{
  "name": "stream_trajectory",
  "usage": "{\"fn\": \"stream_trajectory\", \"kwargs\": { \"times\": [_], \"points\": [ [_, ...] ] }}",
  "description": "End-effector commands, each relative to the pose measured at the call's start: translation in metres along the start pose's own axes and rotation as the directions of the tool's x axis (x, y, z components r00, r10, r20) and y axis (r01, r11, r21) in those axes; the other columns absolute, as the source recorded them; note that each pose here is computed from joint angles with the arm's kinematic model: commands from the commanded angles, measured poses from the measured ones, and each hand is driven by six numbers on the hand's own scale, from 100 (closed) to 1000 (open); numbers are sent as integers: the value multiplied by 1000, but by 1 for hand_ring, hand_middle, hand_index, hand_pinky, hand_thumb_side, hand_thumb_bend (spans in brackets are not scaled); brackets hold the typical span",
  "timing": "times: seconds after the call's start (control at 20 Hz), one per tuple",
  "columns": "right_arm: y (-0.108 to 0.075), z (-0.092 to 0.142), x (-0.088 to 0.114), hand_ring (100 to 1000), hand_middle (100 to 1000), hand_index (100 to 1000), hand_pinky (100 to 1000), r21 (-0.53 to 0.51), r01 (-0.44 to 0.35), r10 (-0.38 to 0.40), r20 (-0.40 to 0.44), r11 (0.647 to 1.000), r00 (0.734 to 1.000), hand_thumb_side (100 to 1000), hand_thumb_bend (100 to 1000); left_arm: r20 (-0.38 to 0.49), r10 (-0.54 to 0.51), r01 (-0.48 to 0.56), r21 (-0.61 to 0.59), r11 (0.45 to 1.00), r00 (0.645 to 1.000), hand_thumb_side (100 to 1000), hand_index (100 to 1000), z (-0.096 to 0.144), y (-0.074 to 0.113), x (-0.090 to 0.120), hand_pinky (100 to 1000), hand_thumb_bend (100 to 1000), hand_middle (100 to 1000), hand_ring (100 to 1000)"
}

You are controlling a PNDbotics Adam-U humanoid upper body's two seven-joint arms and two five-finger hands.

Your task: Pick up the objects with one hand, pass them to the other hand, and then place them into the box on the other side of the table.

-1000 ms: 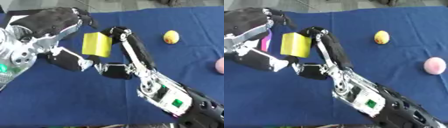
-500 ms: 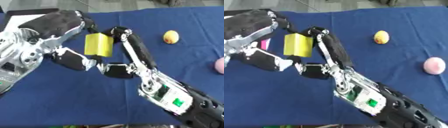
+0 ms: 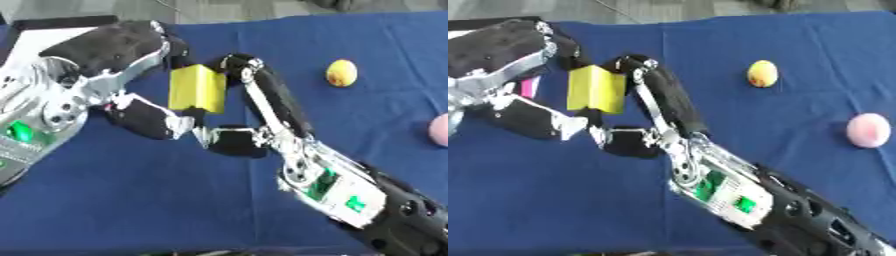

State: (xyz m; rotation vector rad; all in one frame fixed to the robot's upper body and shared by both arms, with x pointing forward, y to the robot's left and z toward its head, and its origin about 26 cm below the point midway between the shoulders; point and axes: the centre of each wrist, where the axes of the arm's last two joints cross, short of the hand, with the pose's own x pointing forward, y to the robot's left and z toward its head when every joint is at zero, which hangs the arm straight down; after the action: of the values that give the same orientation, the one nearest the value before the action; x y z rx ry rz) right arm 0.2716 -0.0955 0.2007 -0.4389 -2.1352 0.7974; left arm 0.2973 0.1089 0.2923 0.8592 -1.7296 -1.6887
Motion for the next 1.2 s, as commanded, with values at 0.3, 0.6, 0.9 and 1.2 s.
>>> {"fn": "stream_trajectory", "kwargs": {
  "times": [0.3,0.6,0.9,1.2],
  "points": [
    [-5,0,7,753,685,774,750,14,-62,62,19,998,998,109,331,-10,-41,41,10,999,999,251,468,-1,4,-5,718,258,436,549],
    [-7,0,6,844,788,867,792,17,-122,122,-8,992,992,269,282,-6,-82,82,-49,995,997,215,476,-2,2,-11,709,285,430,542],
    [-8,1,3,876,825,885,809,31,-175,176,-47,984,983,355,242,-57,-109,105,-66,992,992,203,476,8,2,-29,705,295,426,539],
    [-10,3,-1,876,828,883,812,72,-198,201,-48,978,978,337,239,-151,-123,123,-11,992,981,213,478,28,8,-54,704,292,426,539]
  ]
}}
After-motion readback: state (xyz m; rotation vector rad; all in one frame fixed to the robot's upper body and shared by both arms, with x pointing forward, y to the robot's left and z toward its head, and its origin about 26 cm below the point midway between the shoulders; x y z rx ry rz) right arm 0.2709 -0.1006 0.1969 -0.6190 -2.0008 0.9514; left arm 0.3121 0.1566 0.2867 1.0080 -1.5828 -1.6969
